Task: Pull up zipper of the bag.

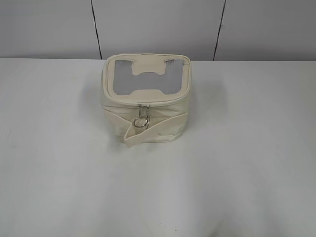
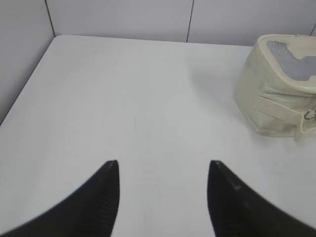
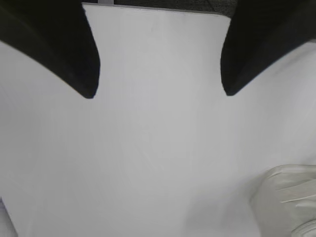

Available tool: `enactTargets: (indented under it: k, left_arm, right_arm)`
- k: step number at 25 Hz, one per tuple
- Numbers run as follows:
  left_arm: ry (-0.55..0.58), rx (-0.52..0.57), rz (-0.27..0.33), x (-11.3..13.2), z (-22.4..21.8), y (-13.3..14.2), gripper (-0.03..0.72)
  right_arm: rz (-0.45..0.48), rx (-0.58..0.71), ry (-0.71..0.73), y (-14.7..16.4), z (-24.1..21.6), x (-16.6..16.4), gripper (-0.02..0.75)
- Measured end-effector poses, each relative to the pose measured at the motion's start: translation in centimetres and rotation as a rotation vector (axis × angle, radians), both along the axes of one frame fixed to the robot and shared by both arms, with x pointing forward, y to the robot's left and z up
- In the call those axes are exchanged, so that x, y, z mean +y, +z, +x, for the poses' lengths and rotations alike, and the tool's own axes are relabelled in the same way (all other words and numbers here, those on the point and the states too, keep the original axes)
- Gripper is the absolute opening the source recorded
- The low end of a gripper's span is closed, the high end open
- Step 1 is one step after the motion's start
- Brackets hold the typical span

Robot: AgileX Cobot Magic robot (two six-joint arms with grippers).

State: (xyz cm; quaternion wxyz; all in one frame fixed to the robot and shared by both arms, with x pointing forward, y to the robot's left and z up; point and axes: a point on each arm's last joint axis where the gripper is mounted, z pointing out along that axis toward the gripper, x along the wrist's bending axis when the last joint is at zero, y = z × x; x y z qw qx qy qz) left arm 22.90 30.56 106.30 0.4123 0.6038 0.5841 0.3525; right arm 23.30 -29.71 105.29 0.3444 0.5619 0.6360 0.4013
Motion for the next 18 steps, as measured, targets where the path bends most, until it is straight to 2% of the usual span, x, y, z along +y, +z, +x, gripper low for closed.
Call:
enactTargets:
  k: [10,18]
  left_arm:
    - [0.017,0.0,0.0,-0.02,-0.01,0.0,0.435]
    - [0.017,0.0,0.0,-0.02,-0.01,0.0,0.391]
  right_arm:
    - [0.0,0.0,-0.012,0.0,0.0,0.01,0.577]
    - [0.001,0.0,-0.012,0.0,0.0,0.01,0.538]
